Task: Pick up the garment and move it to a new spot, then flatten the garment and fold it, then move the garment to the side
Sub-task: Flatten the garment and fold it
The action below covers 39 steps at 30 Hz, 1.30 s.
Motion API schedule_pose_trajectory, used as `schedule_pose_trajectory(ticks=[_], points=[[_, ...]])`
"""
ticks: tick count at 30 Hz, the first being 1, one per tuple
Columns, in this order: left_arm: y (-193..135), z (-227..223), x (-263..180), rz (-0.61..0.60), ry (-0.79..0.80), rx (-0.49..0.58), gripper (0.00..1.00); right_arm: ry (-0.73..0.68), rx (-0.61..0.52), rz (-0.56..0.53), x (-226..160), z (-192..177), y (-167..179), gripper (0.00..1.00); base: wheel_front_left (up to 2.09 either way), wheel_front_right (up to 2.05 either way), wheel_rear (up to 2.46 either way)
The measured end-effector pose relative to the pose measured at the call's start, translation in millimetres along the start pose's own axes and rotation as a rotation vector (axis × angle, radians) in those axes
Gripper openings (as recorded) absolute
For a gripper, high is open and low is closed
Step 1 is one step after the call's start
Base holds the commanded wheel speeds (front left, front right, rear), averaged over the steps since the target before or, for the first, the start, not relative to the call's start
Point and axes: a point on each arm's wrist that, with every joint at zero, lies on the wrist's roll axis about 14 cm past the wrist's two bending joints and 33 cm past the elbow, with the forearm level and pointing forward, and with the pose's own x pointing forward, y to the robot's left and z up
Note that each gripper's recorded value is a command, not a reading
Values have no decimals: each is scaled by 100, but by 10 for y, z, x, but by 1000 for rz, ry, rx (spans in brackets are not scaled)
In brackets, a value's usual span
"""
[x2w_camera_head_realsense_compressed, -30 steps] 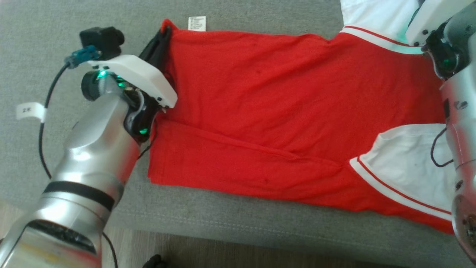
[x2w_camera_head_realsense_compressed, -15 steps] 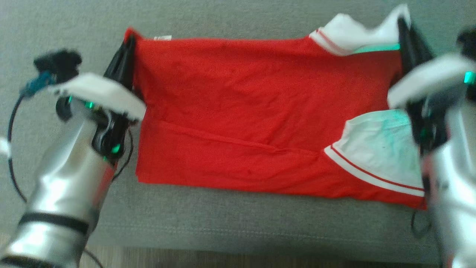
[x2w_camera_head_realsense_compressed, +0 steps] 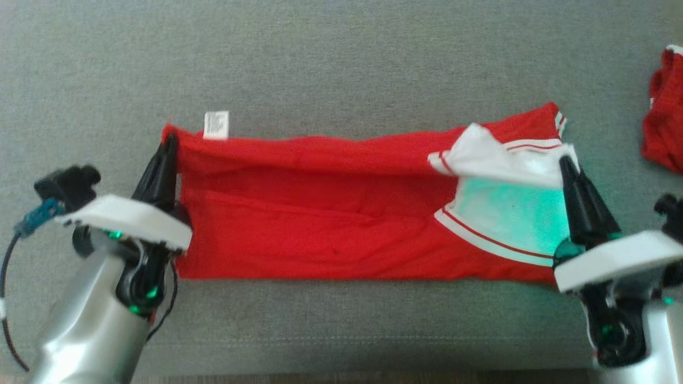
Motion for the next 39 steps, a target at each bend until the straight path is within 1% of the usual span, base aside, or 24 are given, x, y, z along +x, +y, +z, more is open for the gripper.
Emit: schedule_pose_trajectory(ticks=[3, 4, 5, 6, 7, 11, 13, 15, 16, 19, 23, 28, 31, 36, 39], points=[[60, -149, -112, 26, 45, -13, 0, 49, 20, -24, -124, -153, -56, 0, 0, 0, 0], [86, -212, -150, 39, 65, -15, 0, 74, 26, -32, -156, -220, -73, 19, 0, 0, 0], [111, -265, -187, 51, 81, -16, 34, 98, 31, -38, -184, -290, -88, 100, 0, 0, 0], [141, -306, -223, 66, 91, -16, 73, 112, 37, -46, -211, -343, -103, 100, 0, 0, 0], [169, -338, -257, 80, 99, -15, 100, 127, 41, -52, -234, -393, -120, 100, 0, 0, 0], [250, -391, -350, 122, 109, 18, 100, 138, 47, -57, -309, -471, -119, 100, 0, 0, 0], [268, -369, -387, 136, 95, 45, 100, 108, 33, -56, -334, -430, -107, 100, 0, 0, 0], [272, -325, -424, 146, 77, 94, 100, 51, -8, -61, -349, -313, -111, 100, 0, 0, 0], [272, -325, -424, 146, 77, 94, 100, 51, -8, -61, -349, -313, -111, 100, 0, 0, 0], [207, -105, -458, 148, -2, 168, 100, -33, -69, -66, -378, -116, -111, 100, 0, 0, 0], [5, 234, -529, 115, -130, 265, 100, -84, -164, -61, -395, 33, -57, 100, 0, 0, 0], [-137, 262, -735, 89, -165, 341, 100, -105, -268, -50, -428, 120, 27, 100, 0, 0, 0], [-162, 215, -855, 83, -159, 374, 100, -110, -308, -35, -452, 134, 102, 100, 0, 0, 0], [-185, 171, -969, 82, -155, 397, 100, -116, -348, -15, -475, 142, 192, 100, 0, 0, 0], [-185, 176, -986, 88, -159, 406, 100, -115, -349, -7, -471, 136, 218, 100, 0, 0, 0]])
